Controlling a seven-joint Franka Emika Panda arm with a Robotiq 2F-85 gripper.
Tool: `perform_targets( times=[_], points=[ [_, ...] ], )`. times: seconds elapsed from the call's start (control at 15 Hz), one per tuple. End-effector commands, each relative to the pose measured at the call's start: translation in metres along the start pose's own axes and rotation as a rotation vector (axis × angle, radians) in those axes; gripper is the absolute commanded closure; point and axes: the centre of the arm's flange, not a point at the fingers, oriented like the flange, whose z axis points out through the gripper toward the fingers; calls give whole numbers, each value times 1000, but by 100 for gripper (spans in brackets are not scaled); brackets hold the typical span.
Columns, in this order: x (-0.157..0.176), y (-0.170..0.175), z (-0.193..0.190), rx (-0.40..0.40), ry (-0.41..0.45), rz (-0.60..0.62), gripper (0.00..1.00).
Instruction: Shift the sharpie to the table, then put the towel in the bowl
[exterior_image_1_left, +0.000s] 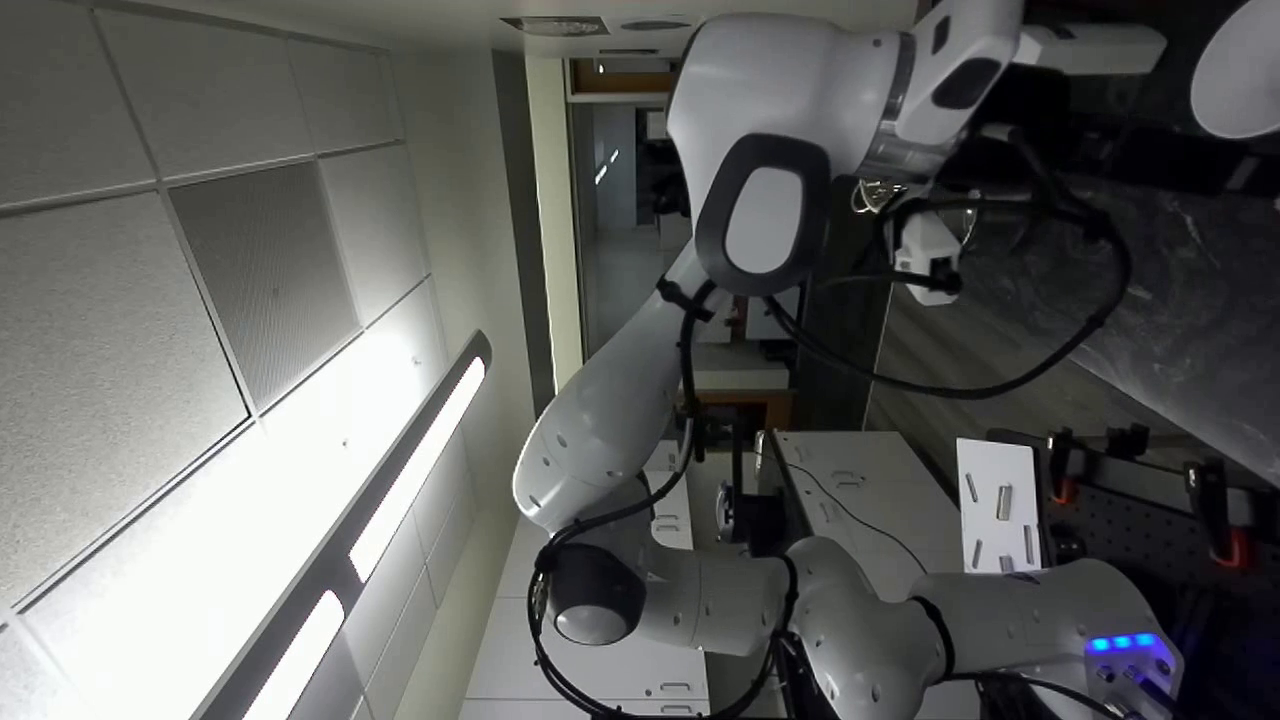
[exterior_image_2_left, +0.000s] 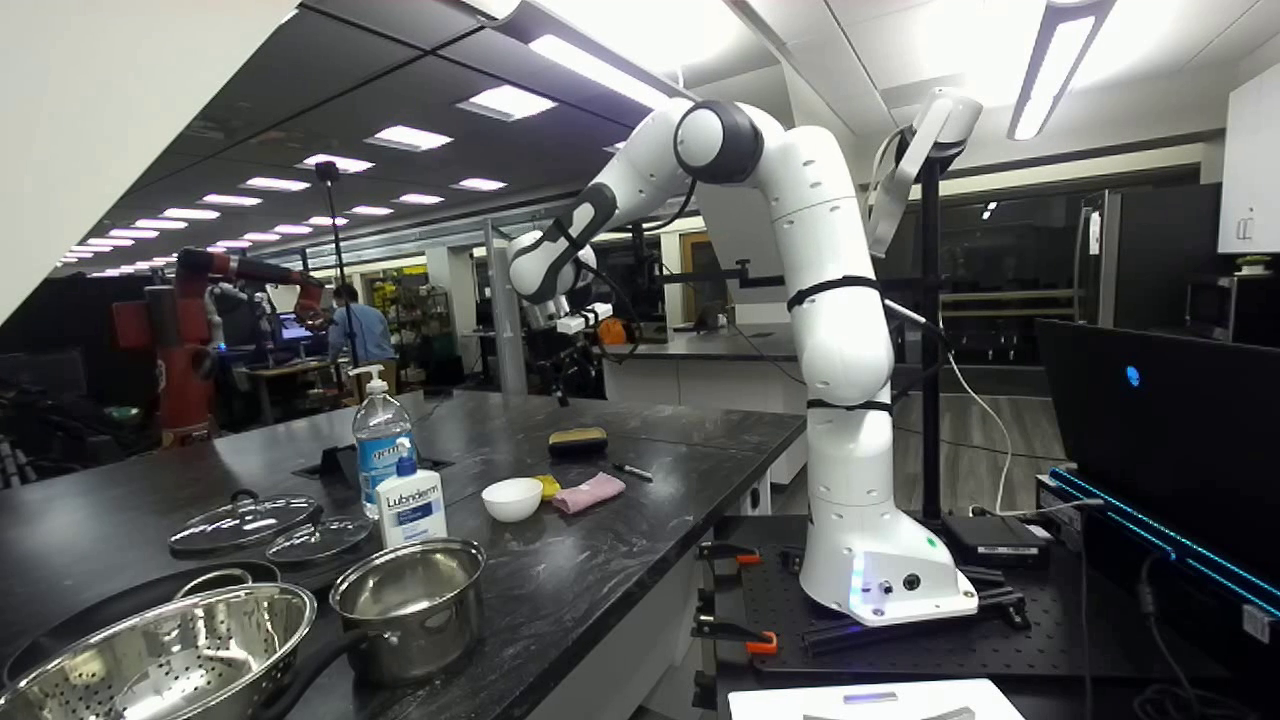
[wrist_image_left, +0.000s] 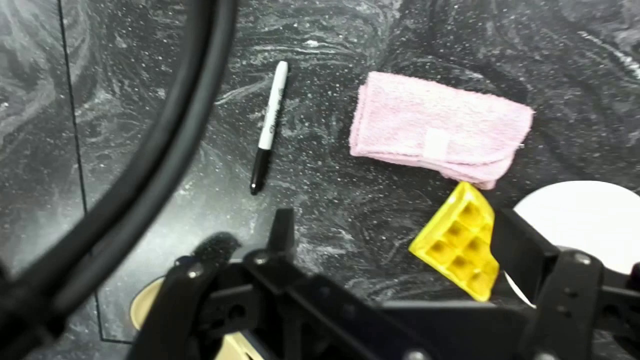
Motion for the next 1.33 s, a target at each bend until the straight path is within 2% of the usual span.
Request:
perform_targets(
  times=[0.0, 0.27, 0.4, 0.73, 1.0, 1.27],
  points=[
    [-24, -13, -13, 127, 39, -84, 0],
    [-32, -27, -5, 223, 7, -170, 0],
    [-39, -36, 7, 213, -16, -211, 0],
    [-58, -47, 42, 123, -57, -307, 0],
    [-65, -35, 67, 95, -37, -536, 0],
    [-68, -5, 90, 174, 28, -739, 0]
  ],
)
